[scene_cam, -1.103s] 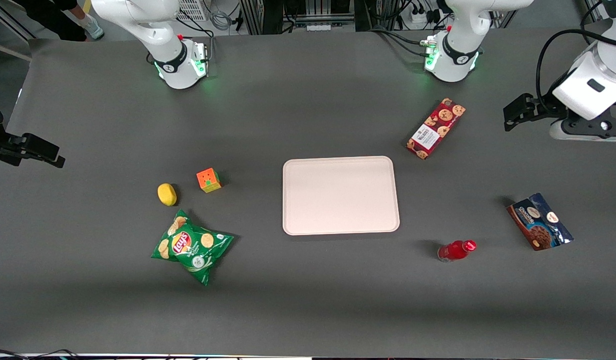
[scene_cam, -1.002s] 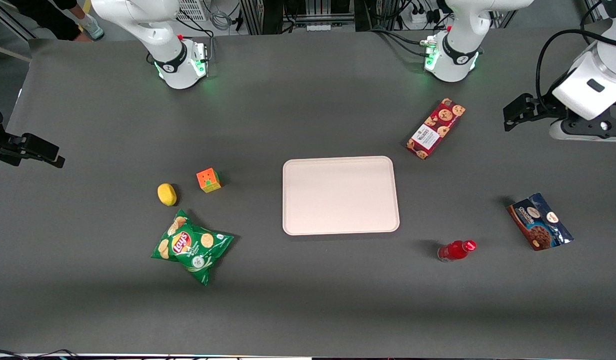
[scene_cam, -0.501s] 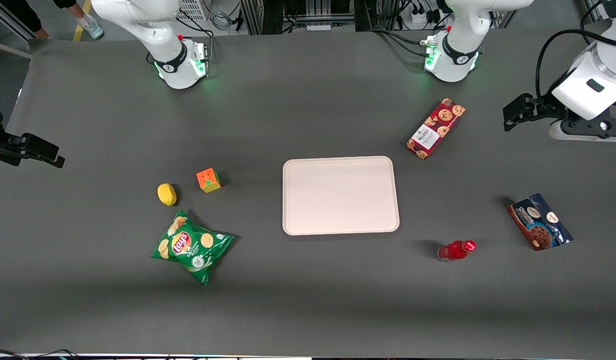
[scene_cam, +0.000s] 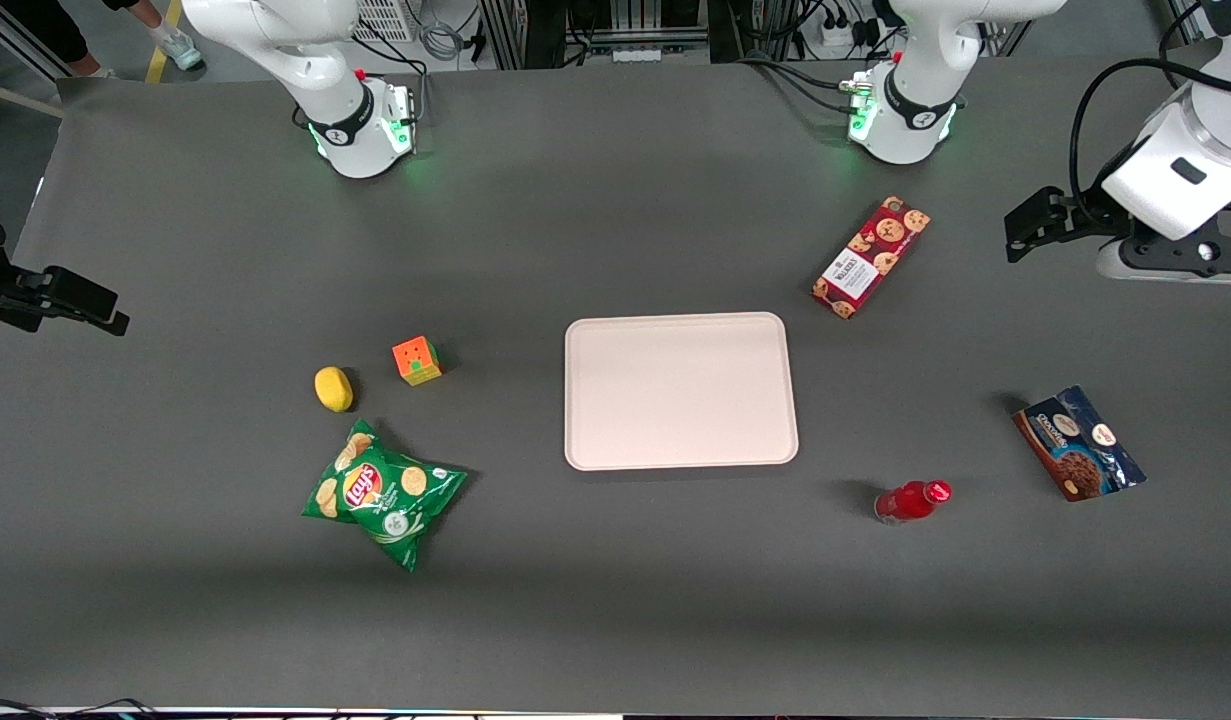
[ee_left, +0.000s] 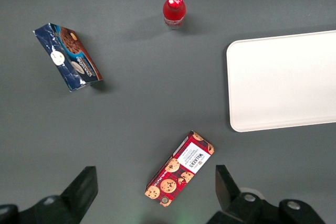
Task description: Place cookie box on tray
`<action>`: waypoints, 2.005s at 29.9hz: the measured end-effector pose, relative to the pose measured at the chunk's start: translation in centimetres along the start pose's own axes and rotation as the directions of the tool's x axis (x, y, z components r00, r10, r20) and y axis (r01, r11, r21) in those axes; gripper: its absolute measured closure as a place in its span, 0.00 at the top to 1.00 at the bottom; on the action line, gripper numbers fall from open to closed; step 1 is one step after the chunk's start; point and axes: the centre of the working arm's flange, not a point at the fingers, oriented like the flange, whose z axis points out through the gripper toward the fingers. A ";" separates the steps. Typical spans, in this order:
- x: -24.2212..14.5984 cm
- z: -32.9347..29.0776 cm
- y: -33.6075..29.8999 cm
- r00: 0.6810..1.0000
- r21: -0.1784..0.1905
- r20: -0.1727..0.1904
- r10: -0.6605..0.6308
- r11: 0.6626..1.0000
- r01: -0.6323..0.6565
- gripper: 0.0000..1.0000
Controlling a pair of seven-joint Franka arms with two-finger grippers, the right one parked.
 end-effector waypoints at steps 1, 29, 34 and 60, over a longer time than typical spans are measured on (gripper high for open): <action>0.0 0.0 0.0 1.000 0.000 0.000 0.000 1.000 0.000 1.00; 0.0 0.0 0.3 1.000 0.001 0.000 0.006 1.000 -0.006 1.00; 0.0 0.0 0.3 1.000 0.001 0.000 0.006 1.000 -0.006 1.00; 3.3 3.8 -11.3 0.983 0.044 0.002 -0.186 0.982 0.186 1.00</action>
